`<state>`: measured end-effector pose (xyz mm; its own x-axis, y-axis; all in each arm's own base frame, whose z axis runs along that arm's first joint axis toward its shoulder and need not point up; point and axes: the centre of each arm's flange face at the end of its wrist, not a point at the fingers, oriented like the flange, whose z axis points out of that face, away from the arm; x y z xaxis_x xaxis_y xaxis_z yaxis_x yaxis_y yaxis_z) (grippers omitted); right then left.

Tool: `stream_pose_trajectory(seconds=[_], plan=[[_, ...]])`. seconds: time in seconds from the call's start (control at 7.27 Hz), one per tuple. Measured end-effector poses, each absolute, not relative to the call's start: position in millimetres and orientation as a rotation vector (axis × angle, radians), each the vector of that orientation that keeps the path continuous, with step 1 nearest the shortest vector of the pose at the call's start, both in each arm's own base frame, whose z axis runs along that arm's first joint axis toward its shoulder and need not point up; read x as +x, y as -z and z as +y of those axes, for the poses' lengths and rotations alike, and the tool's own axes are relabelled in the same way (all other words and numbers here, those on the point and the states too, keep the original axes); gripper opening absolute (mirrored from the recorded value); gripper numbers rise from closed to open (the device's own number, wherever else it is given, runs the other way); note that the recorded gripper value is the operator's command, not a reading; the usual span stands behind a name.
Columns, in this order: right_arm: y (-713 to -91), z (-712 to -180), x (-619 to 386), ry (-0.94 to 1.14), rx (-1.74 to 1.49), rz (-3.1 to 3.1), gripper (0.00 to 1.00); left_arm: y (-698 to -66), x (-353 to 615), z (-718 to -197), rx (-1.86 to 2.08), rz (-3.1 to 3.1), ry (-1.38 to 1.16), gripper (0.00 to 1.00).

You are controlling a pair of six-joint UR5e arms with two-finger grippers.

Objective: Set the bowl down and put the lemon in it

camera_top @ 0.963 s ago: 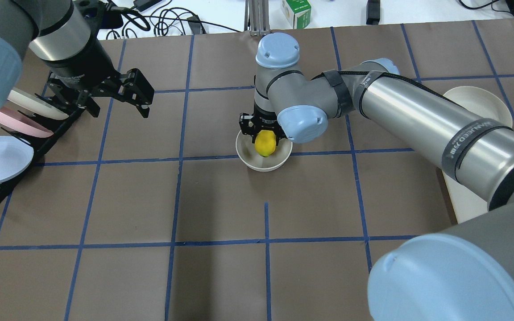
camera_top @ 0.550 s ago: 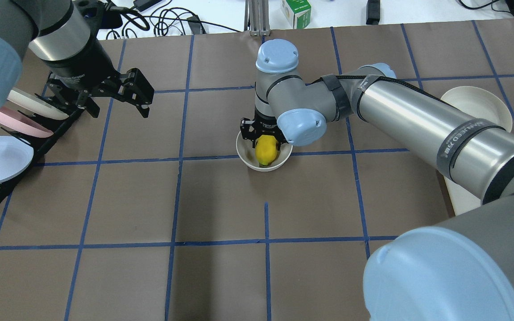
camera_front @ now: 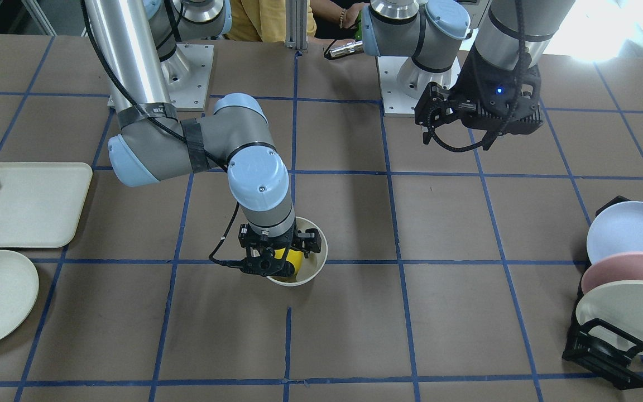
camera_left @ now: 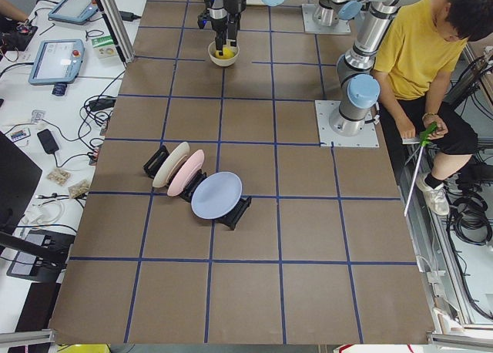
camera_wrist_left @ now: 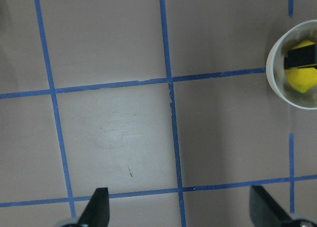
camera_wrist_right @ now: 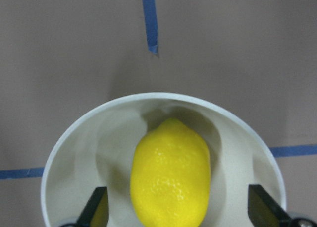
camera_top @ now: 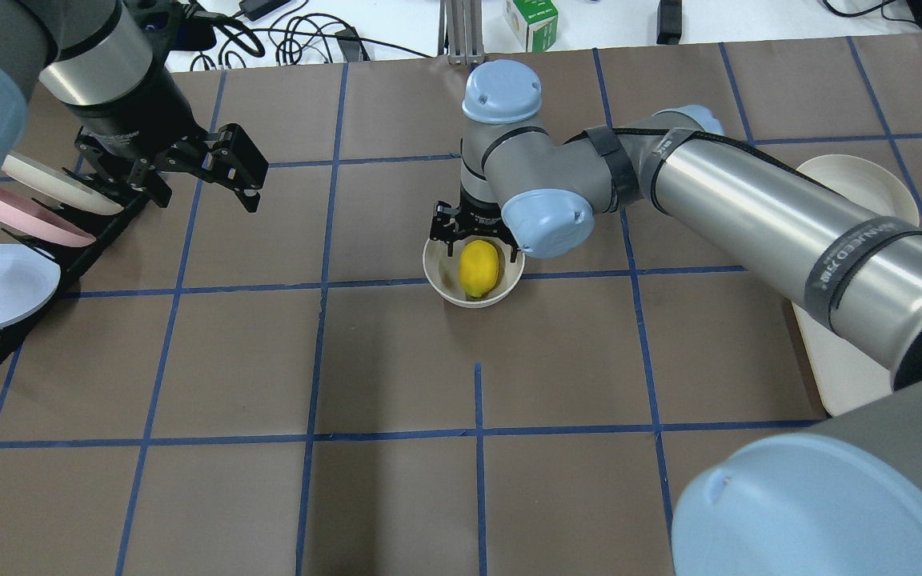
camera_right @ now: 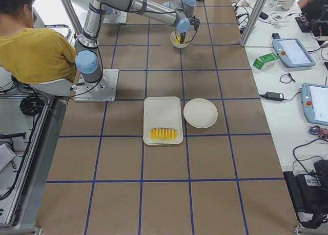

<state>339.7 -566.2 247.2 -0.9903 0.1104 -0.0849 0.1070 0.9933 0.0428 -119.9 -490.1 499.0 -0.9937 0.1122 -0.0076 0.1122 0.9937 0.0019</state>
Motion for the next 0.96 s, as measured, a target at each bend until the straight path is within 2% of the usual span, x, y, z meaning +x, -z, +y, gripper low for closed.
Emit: stream_pose_trajectory(seconds=[0.55, 0.96], plan=[[-334, -564, 288, 0.036, 0.224, 3.031, 1.0, -504, -114, -497, 0.148, 3.137, -0.045, 1.0], [-374, -571, 168, -0.049, 0.239, 3.046, 1.0, -501, -116, -497, 0.154, 3.132, -0.052, 1.0]])
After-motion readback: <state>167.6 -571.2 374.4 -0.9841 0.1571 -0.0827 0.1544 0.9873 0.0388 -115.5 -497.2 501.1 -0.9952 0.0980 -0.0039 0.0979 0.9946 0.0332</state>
